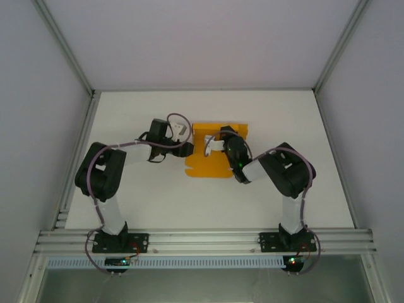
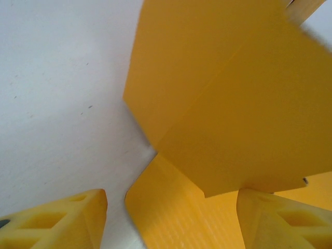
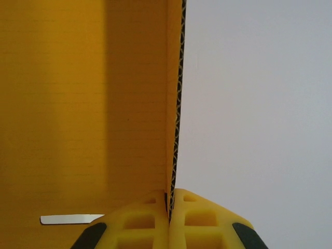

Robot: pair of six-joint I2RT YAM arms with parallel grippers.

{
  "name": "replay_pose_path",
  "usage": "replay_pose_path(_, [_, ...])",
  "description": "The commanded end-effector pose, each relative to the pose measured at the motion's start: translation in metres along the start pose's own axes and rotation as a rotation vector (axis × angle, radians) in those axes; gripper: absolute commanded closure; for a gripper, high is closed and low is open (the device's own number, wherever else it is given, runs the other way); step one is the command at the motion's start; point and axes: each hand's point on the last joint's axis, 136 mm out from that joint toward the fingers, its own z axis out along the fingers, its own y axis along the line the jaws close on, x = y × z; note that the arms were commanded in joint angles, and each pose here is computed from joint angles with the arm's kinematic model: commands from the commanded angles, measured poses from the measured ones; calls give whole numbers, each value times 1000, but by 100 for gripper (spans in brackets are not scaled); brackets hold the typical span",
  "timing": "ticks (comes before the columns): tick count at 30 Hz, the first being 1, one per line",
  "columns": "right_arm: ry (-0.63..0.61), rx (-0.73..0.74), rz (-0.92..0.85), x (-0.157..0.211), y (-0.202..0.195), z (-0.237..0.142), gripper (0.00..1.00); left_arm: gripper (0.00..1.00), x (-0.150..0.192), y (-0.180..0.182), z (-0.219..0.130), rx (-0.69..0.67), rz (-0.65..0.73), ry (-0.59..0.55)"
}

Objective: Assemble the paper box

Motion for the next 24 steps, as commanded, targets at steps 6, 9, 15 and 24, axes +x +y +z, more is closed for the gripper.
replay_pose_path(6, [-25,-32,-13,-13,24,-10,100,34,-39,-6,5,-17,116,-123])
replay_pose_path(9, [-33,-62,-17,-15,32,-13,100,40,-38,1,13,-42,113,-101])
replay_pose_path(15, [-66,-134,-20,-23,48,-20,100,48,-41,2,21,-107,146,-136])
replay_pose_path(24, [-119,-280,-44,-28,76,-34,100,67,-60,12,24,-183,109,-241])
